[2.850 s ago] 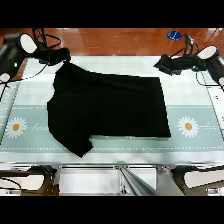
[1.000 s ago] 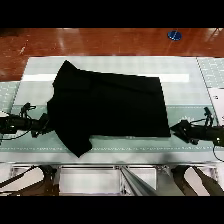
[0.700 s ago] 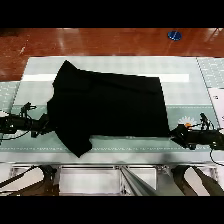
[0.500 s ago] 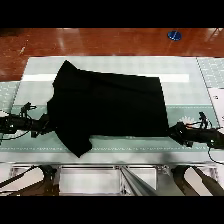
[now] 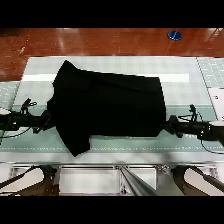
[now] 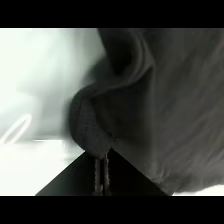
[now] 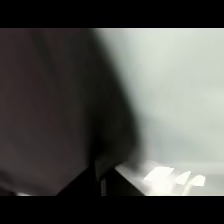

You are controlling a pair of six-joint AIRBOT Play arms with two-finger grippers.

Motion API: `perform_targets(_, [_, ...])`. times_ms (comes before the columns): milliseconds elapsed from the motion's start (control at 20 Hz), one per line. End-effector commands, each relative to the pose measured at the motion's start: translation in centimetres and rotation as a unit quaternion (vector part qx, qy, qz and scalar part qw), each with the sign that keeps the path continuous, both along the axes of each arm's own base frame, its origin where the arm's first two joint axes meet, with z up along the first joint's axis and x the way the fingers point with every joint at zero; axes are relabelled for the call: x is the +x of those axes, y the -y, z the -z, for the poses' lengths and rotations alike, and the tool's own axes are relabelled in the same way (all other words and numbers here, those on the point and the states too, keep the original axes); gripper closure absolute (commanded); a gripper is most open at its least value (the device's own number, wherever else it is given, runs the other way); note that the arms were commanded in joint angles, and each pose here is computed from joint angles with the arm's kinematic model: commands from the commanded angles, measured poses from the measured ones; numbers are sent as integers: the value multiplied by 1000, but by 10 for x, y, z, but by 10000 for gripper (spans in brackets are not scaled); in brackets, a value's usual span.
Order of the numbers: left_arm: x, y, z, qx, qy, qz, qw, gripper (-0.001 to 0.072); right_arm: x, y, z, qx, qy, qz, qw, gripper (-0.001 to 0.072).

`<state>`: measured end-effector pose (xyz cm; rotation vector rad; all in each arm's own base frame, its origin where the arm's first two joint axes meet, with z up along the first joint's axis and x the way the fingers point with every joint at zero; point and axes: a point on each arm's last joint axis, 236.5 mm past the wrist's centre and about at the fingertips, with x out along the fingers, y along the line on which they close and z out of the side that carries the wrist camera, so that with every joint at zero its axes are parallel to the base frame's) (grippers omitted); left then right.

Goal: Fold the shirts.

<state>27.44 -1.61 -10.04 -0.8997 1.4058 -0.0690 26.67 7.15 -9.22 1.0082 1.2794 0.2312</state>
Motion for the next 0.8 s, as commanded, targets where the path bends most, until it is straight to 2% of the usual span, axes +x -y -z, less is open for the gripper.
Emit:
perform_targets(0, [44,12,-56,-46,83,3,996,690,41,-21,-61,17,73,-65,995,694])
perform_targets(100, [83,11,-125,-57,172,10,983,690,85,-8,-135,-14,151,-68,986,695])
perform_targets(200, [117,7,-218,-42,289,18,956,690,115,9,-225,-77,241,-72,965,695])
perform_targets(300, [126,-1,-305,36,391,49,918,690,125,24,-320,-150,327,-72,930,694])
perform_targets(500, [103,-5,-446,152,517,54,841,690,91,36,-481,-253,469,-40,845,695])
perform_targets(650, [69,-9,-509,247,566,55,784,690,47,26,-537,-294,520,-28,801,695])
perform_targets(750, [39,-15,-528,302,570,34,764,690,17,27,-546,-334,525,-21,783,695])
